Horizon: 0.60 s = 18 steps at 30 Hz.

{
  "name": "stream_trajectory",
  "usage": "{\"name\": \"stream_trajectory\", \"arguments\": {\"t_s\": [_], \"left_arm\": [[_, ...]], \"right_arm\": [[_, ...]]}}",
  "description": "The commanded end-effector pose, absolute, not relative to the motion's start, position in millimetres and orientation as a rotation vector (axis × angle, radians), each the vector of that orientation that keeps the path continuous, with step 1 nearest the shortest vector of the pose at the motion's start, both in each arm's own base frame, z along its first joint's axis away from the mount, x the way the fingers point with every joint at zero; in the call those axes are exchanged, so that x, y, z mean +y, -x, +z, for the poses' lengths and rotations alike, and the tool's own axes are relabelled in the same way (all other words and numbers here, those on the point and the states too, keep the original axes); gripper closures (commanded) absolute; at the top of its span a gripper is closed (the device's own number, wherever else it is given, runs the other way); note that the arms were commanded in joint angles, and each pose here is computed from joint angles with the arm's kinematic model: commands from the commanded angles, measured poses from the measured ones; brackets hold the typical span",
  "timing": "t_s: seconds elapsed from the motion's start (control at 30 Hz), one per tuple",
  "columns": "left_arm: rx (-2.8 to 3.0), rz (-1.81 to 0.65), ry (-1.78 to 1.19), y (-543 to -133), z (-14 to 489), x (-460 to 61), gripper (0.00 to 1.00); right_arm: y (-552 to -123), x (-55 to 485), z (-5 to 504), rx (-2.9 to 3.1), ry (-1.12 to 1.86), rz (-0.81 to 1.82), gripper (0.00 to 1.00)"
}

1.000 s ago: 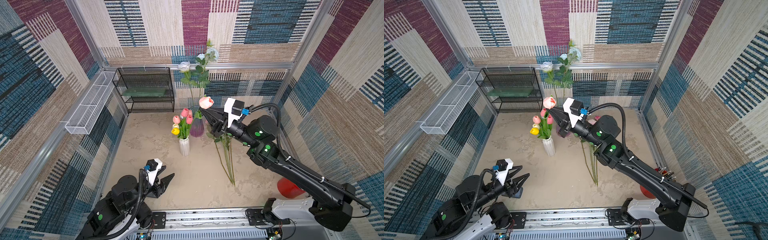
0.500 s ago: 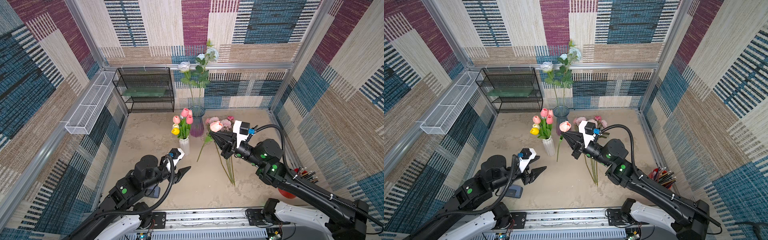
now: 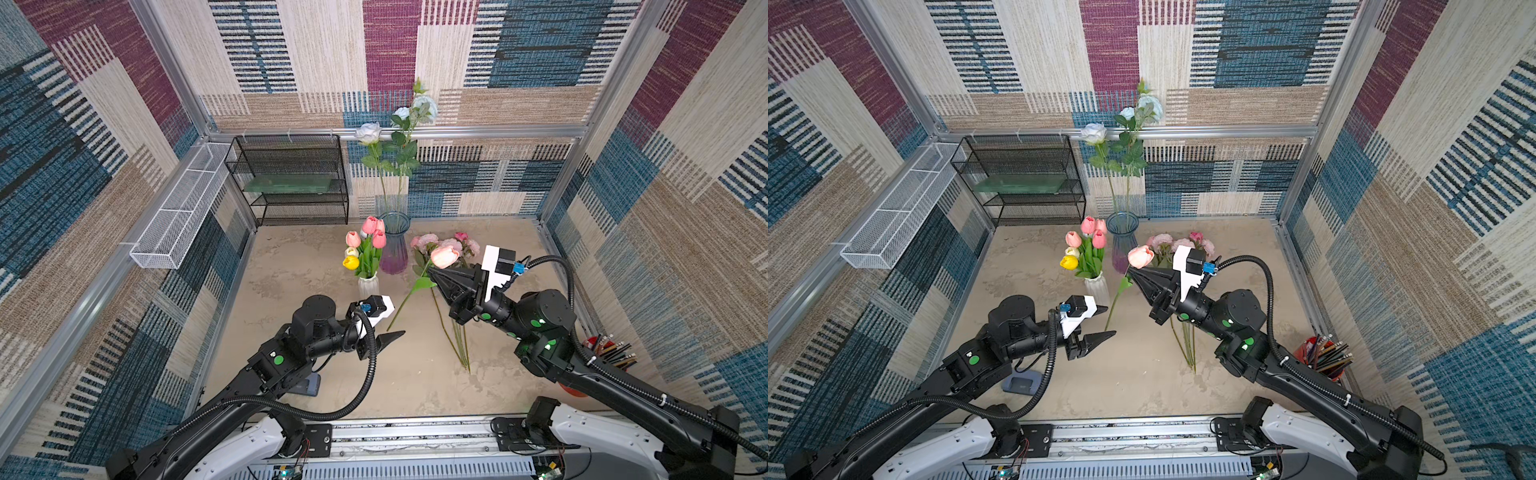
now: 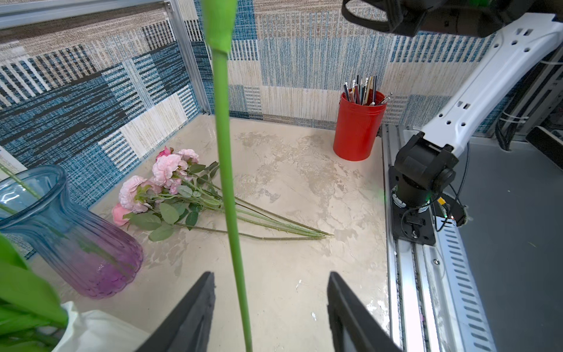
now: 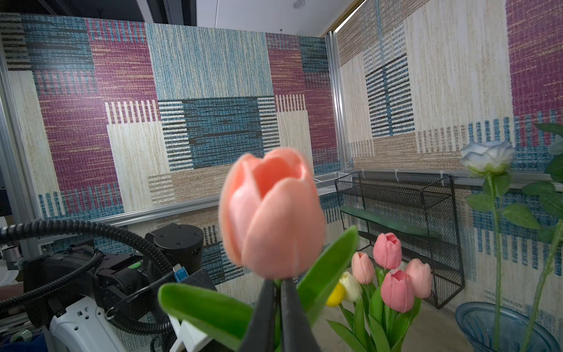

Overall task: Pick out pink flowers from the vase
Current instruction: Pick up the flower from the vase.

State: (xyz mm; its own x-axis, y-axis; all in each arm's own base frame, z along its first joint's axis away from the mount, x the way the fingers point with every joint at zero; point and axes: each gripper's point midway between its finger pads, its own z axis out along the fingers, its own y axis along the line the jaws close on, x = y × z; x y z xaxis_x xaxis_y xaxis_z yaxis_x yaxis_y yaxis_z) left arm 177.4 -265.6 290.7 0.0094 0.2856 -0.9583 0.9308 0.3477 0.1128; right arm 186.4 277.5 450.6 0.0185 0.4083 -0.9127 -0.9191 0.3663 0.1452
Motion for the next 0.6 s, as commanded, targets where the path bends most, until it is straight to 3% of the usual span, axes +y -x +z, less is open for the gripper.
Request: {"name": "stream_trajectory", "arguments": {"t_s": [0.0, 0.27, 0.43, 0.57], "left_arm": [[1.448, -0.758, -1.153, -177.2, 303.2, -271.3, 0.52], [1.443, -0.745, -1.139, -180.2, 304.3, -271.1, 0.87], [1.452, -0.749, -1.144, -180.2, 300.3, -271.7, 1.00], [1.455, -0.765, -1.134, -178.9, 300.0, -271.5, 1.00]], "right_arm": [[-177.2, 273.0, 462.8, 1.056, 0.580, 1.167, 0.91], [-173.4, 269.0, 460.8, 1.055, 0.570, 1.186, 0.92], [-173.2, 267.8, 458.7, 1.060, 0.562, 1.193, 0.92], [-173.8, 267.0, 458.0, 1.064, 0.555, 1.194, 0.92]]}}
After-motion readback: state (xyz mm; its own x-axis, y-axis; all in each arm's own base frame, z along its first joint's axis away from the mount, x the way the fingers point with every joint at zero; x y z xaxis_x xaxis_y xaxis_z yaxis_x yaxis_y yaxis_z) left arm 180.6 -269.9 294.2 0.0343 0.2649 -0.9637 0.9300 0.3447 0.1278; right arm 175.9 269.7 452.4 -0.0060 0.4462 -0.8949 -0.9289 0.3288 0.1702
